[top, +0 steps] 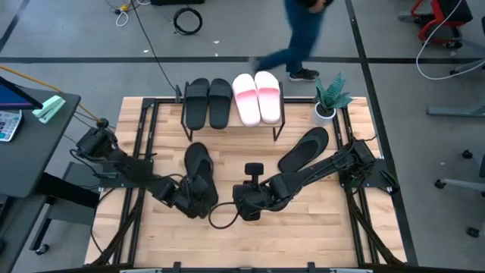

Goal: Pick and place slides into the shelf
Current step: Move the left black flip flop under the shelf

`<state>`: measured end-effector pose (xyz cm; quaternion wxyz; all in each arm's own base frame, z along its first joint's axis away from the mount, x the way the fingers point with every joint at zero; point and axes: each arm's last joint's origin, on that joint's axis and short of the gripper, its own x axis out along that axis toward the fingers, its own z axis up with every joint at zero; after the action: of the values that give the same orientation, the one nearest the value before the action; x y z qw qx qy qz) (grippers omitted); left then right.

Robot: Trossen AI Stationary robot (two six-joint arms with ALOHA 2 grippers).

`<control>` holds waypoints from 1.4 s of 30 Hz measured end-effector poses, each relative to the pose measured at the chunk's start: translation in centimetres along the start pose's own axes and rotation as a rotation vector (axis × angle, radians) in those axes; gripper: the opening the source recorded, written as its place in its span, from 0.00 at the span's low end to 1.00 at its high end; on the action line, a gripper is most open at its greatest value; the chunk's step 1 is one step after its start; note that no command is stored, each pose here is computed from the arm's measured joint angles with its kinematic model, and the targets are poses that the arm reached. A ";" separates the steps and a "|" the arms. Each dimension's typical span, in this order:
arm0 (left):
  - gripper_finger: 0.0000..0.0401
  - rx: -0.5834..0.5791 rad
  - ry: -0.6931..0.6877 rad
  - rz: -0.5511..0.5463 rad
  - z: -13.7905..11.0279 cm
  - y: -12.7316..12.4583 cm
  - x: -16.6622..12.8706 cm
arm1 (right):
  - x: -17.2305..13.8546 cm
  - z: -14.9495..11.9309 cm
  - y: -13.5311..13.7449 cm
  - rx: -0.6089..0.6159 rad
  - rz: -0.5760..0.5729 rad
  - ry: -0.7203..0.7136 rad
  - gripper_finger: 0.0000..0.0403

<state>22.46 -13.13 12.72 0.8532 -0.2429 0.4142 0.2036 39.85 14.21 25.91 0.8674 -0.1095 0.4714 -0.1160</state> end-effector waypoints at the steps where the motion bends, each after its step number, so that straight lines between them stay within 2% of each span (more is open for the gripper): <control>1: 0.01 -0.007 0.013 -0.011 -0.3 -0.1 -0.1 | 0.0 0.0 0.0 0.000 0.000 0.000 0.01; 6: 0.01 -0.006 0.041 -0.045 -1.6 -0.7 -0.8 | 0.0 0.0 0.0 -0.001 0.000 0.000 0.02; 10: 0.01 0.087 0.062 -0.088 -2.7 -1.7 -1.7 | 0.0 0.0 -0.1 -0.004 -0.001 0.001 0.01; 15: 0.01 0.136 0.136 -0.153 -2.9 -3.5 -3.0 | 0.1 0.1 -0.2 -0.004 -0.004 0.002 0.02; 19: 0.01 0.169 0.135 -0.161 -2.7 -5.1 -4.5 | 0.1 0.1 -0.3 -0.003 -0.005 0.002 0.01; 24: 0.01 0.134 0.159 -0.075 -2.5 -6.1 -6.7 | 0.1 0.1 -0.3 0.002 -0.005 0.002 0.01; 29: 0.01 0.054 0.179 0.023 -3.1 -5.5 -7.7 | 0.1 0.1 -0.3 0.005 -0.005 0.001 0.02; 36: 0.01 -0.036 0.180 0.126 -4.7 -2.8 -6.2 | 0.1 0.1 -0.3 0.005 -0.005 0.001 0.01; 42: 0.01 -0.011 0.178 0.257 -5.4 -0.2 -5.3 | 0.1 0.1 -0.3 0.005 -0.005 0.001 0.02</control>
<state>16.25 -17.22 14.10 0.7788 -0.2096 0.5147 0.2909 39.95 13.93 25.91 0.8671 -0.1083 0.4714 -0.1195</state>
